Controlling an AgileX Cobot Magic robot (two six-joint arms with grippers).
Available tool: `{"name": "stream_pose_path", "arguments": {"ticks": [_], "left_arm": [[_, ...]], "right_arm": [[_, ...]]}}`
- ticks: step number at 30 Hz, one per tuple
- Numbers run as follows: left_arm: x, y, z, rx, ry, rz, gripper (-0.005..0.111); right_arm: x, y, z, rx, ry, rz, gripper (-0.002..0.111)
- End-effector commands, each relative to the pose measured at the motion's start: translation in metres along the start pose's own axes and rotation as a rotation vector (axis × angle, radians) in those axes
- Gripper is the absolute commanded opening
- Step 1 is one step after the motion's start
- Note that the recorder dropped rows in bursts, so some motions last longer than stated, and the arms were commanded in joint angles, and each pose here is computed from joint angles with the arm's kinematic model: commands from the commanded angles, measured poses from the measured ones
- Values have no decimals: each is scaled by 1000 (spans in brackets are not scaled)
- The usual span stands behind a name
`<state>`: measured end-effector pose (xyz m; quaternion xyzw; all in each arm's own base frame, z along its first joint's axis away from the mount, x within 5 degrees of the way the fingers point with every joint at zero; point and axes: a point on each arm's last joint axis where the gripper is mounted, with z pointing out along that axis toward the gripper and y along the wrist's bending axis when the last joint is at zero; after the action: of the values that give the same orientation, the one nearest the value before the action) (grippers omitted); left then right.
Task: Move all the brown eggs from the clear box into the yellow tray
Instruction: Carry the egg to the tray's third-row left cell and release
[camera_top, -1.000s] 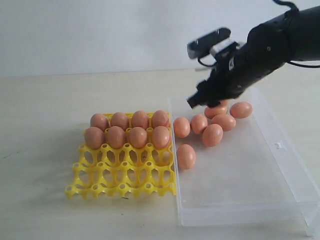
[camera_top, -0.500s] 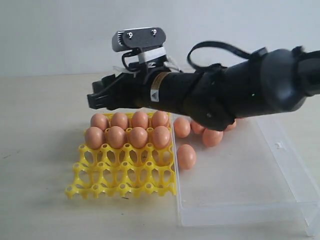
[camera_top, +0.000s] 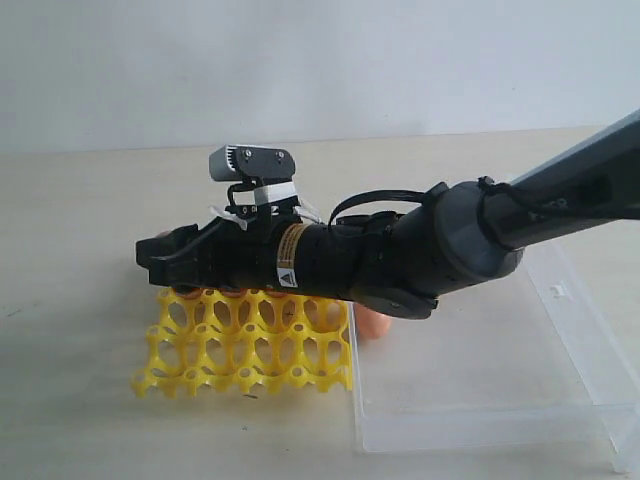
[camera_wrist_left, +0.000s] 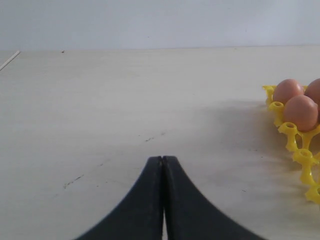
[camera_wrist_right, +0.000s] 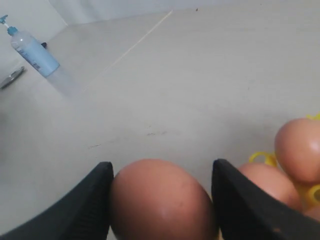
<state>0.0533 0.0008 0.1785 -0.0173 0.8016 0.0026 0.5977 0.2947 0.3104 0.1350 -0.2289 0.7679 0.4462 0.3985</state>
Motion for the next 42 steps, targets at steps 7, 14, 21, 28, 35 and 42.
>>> {"name": "stream_pose_path", "arguments": {"ticks": [7,14,21,28,35,42], "left_arm": [[-3,0,-1,7,-23,-9,0],[-3,0,-1,7,-23,-9,0],[-3,0,-1,7,-23,-9,0],[-3,0,-1,7,-23,-9,0],[-3,0,-1,7,-23,-9,0],[-3,0,-1,7,-23,-9,0]], "right_arm": [[13,-11,12,-17,0,26,0],[14,-10,12,-36,-3,22,1],[19,-11,13,-40,10,41,23],[25,-13,16,-53,8,73,32],[25,-13,16,-53,8,75,54],[24,-14,16,-50,4,78,54]]}}
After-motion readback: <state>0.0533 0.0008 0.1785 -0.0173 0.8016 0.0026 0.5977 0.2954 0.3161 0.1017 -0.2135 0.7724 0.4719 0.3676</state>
